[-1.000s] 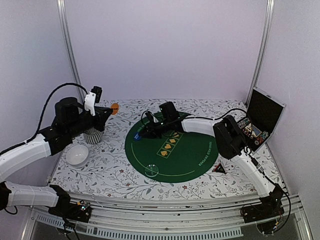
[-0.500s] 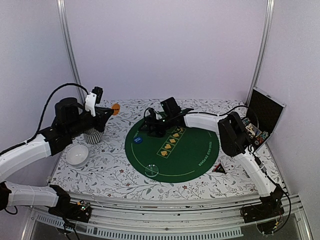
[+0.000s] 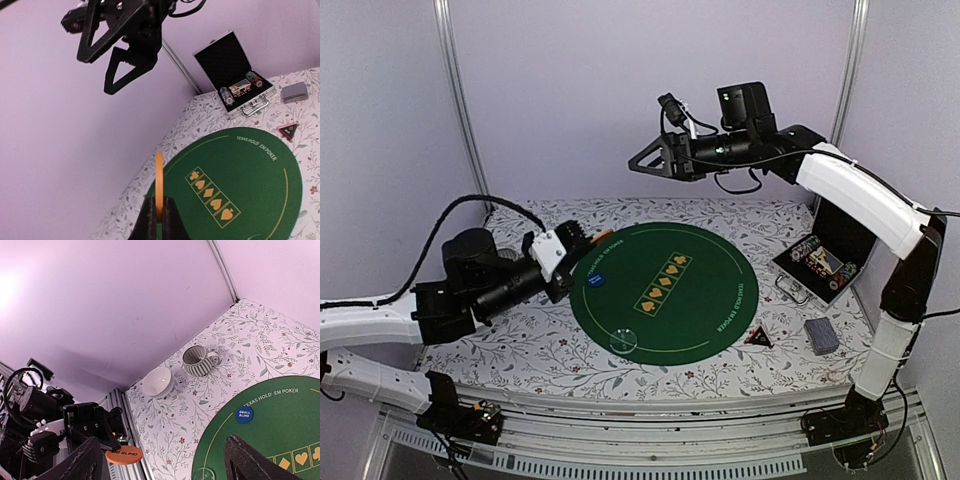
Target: Distribute texas hold em gaming equipment
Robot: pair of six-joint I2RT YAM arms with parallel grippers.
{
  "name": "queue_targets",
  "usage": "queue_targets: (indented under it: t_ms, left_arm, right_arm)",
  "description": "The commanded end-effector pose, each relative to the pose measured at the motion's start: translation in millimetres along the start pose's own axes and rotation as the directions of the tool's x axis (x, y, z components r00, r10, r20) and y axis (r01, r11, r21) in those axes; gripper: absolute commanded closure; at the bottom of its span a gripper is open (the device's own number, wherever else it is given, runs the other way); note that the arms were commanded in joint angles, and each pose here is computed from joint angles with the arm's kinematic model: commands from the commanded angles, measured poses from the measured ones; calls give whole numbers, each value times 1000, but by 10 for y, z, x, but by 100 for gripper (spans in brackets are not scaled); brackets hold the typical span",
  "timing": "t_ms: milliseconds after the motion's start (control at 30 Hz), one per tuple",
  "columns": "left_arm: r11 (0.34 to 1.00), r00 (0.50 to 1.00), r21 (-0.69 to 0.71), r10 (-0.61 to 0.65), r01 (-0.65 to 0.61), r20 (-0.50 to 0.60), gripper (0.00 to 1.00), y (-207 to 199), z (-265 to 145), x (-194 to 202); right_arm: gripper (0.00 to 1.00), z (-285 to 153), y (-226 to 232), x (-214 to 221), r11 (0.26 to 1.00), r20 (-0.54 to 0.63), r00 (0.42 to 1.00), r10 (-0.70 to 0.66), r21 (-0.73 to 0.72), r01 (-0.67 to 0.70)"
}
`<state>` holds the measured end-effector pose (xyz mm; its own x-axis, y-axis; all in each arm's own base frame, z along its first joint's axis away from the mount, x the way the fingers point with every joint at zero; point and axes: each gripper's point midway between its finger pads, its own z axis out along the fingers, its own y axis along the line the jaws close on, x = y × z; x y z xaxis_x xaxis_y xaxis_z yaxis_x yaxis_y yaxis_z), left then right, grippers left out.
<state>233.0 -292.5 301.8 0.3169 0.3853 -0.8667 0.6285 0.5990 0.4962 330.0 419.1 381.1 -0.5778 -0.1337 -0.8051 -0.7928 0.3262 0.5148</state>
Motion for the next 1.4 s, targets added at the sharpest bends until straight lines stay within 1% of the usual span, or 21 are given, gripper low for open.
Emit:
queue_targets:
  t_ms: [0, 67, 133, 167, 233, 267, 300, 333, 400, 467, 533, 633, 700, 867, 967, 1000, 1067, 1133, 1233, 1367]
  left_arm:
    - [846, 898, -327, 441, -421, -16, 100, 224, -145, -325]
    - [743, 823, -403, 566, -535, -50, 100, 201, -169, -388]
    - [606, 711, -460, 699, -649, -82, 100, 94, -218, -413]
    - [541, 667, -501, 738, -676, -103, 100, 86, -243, -439]
    - [397, 572, -557, 801, -729, -177, 100, 94, -274, -475]
    - [364, 550, -570, 813, -737, -192, 100, 84, -270, -493]
    - [345, 532, -570, 823, -746, -198, 100, 46, -243, -489]
    - [334, 518, -560, 830, -758, -206, 100, 11, -201, -465]
    - [325, 507, -553, 836, -767, -213, 100, -33, -145, -431]
    - [316, 504, -562, 836, -764, -215, 100, -46, -130, -440]
    - [307, 499, -559, 837, -770, -227, 100, -56, -98, -431]
    - [309, 488, -545, 846, -779, -217, 100, -110, -60, -400]
    - [319, 490, -536, 846, -781, -211, 100, -131, -37, -385]
    - [332, 497, -519, 841, -788, -216, 100, -137, -4, -348]
    - [331, 496, -509, 837, -794, -229, 100, -134, 24, -332]
    - [334, 499, -509, 835, -793, -231, 100, -132, 30, -337]
    - [337, 503, -505, 831, -795, -238, 100, -121, 39, -327]
    - [338, 496, -486, 833, -806, -245, 100, -137, 68, -290]
    - [340, 493, -474, 834, -813, -247, 100, -156, 91, -262]
    - [339, 480, -439, 837, -832, -264, 100, -183, 147, -196]
  right_arm:
    - [17, 4, 179, 475, 996, -129, 991, 39, -74, -49]
    - [19, 5, 248, 563, 995, -146, 988, 45, -82, -58]
    - [22, 29, 265, 648, 994, -166, 985, 54, -89, -69]
    - [24, 43, 276, 686, 992, -178, 982, 61, -96, -79]
    - [26, 64, 291, 748, 991, -195, 979, 65, -106, -87]
    - [27, 77, 324, 768, 989, -199, 978, 61, -120, -86]
    - [29, 87, 355, 788, 987, -205, 977, 58, -137, -87]
    - [32, 93, 391, 795, 984, -209, 977, 51, -158, -86]
    - [37, 127, 437, 825, 979, -218, 975, 46, -184, -88]
    - [39, 179, 381, 880, 982, -231, 971, 57, -164, -97]
    - [44, 227, 309, 939, 984, -243, 968, 69, -143, -107]
    - [53, 272, 327, 979, 978, -258, 964, 70, -174, -118]
    - [60, 291, 380, 969, 970, -261, 963, 64, -209, -121]
    - [74, 325, 469, 909, 959, -252, 966, 54, -257, -120]
    - [86, 361, 488, 953, 948, -274, 960, 56, -286, -137]
    - [88, 361, 502, 963, 945, -280, 959, 56, -295, -141]
    - [89, 354, 502, 954, 946, -278, 959, 56, -293, -140]
    - [90, 343, 512, 938, 947, -273, 961, 51, -293, -133]
    - [98, 335, 545, 945, 939, -280, 959, 48, -314, -138]
    - [99, 316, 504, 918, 947, -266, 963, 44, -296, -125]
